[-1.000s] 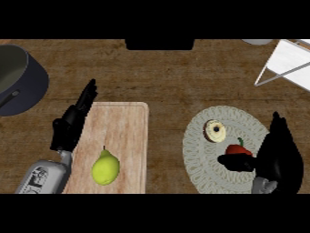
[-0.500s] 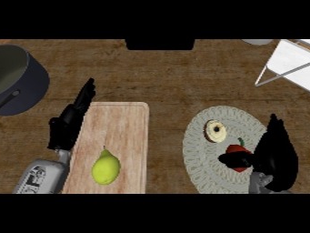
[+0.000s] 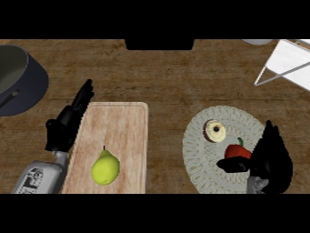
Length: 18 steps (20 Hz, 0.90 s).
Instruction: Pick the bell pepper from the placemat and place it in the tiered shelf
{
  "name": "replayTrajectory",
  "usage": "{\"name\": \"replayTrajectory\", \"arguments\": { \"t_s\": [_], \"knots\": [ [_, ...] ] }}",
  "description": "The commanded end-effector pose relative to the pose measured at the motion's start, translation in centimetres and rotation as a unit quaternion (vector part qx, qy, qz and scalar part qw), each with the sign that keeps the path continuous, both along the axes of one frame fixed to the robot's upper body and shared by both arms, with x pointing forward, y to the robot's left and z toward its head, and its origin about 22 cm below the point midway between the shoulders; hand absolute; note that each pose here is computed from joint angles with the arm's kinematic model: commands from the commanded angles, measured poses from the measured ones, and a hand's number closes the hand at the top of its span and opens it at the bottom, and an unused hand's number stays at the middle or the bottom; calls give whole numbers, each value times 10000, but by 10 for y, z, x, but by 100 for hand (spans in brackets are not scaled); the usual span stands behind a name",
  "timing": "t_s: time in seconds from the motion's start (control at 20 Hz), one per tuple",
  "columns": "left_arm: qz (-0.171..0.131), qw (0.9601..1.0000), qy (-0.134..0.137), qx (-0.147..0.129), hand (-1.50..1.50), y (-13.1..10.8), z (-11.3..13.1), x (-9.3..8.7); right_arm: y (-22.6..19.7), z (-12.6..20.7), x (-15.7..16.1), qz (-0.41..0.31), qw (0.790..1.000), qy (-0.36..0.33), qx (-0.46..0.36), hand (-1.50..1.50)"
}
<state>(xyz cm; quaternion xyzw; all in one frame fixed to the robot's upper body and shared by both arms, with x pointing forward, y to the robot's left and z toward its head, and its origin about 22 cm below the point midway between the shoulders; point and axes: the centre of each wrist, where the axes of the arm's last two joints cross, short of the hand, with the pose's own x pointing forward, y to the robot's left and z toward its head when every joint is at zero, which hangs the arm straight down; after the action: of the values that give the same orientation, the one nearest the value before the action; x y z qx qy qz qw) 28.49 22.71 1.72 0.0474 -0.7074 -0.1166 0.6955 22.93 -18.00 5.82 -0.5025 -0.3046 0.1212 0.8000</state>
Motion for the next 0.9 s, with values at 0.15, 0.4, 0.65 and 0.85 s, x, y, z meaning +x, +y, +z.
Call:
{"name": "replayTrajectory", "arguments": {
  "t_s": [0.15, 0.4, 0.65, 0.85],
  "knots": [
    [14, 10000, -88, 30, 0, 0, -2, -3, 12, -5, 1, -688, 9968, 326, 236, -150],
    [-8, 10000, -41, 5, 0, -5, 4, 3, 10, -15, 15, -721, 9960, 417, 332, -150],
    [-17, 10000, -58, 24, 0, 0, 3, 9, 2, -33, 0, -257, 9962, 832, 46, 150],
    [7, 10000, 55, 0, 0, 2, -5, 7, -2, -27, 9, -223, 9973, 670, -210, 150]
  ]
}}
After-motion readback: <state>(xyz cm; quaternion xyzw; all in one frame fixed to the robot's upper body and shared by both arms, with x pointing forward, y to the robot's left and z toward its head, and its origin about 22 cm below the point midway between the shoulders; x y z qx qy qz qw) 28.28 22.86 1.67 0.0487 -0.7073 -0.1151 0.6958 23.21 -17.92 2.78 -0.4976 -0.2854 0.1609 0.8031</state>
